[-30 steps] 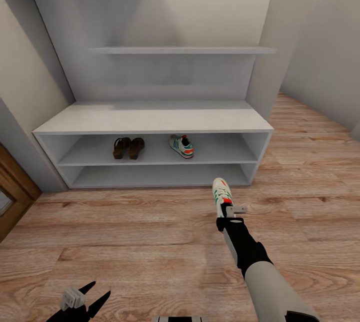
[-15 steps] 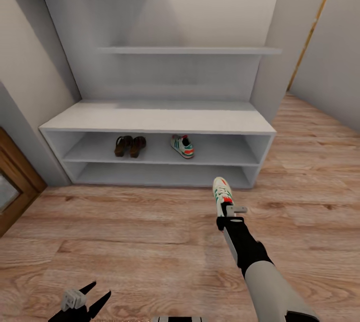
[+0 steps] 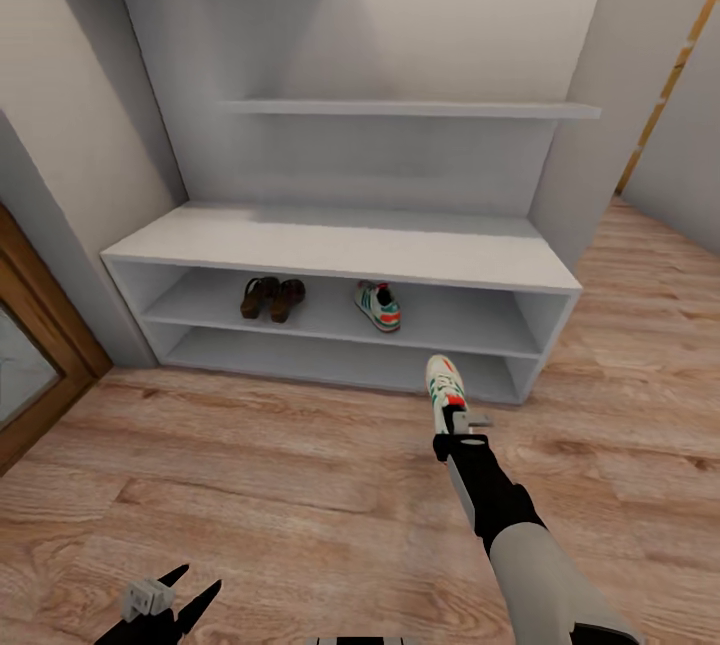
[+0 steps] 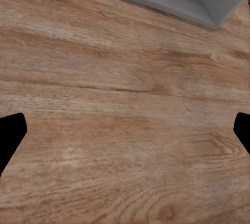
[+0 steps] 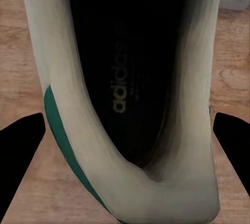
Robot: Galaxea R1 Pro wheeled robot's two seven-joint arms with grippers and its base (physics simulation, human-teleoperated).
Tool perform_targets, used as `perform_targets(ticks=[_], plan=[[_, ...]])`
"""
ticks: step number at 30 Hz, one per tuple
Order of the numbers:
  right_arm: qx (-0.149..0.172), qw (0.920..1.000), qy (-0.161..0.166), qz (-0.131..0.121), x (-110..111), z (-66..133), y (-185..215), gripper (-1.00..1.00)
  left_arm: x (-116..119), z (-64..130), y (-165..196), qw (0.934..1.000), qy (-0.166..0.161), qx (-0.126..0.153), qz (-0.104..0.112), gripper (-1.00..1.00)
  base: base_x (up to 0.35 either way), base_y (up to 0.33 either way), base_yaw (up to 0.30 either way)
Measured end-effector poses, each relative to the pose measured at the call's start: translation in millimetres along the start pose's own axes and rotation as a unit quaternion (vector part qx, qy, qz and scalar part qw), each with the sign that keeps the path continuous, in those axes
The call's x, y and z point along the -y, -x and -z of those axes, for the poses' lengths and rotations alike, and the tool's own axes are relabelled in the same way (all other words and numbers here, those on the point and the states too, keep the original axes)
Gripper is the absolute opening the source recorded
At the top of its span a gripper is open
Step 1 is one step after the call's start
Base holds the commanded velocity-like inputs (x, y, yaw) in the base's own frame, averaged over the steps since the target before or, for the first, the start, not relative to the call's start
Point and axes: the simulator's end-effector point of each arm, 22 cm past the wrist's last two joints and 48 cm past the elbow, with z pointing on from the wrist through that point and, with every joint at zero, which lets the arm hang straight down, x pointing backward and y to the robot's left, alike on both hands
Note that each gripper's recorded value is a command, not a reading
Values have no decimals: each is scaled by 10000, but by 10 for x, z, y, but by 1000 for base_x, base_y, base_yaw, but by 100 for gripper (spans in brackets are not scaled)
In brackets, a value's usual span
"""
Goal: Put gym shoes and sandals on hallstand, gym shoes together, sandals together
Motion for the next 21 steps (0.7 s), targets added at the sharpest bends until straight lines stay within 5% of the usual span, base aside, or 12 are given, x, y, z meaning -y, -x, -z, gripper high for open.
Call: perform_targets(ticks=[15, 21], plan=[[547, 9983, -148, -138, 166, 144, 528, -100, -13, -4, -5, 10000, 40, -10, -8, 100, 18, -14, 11], [451, 9988, -137, 157, 97, 254, 655, -100, -13, -2, -8, 10000, 41, -11, -5, 100, 0, 0, 0]])
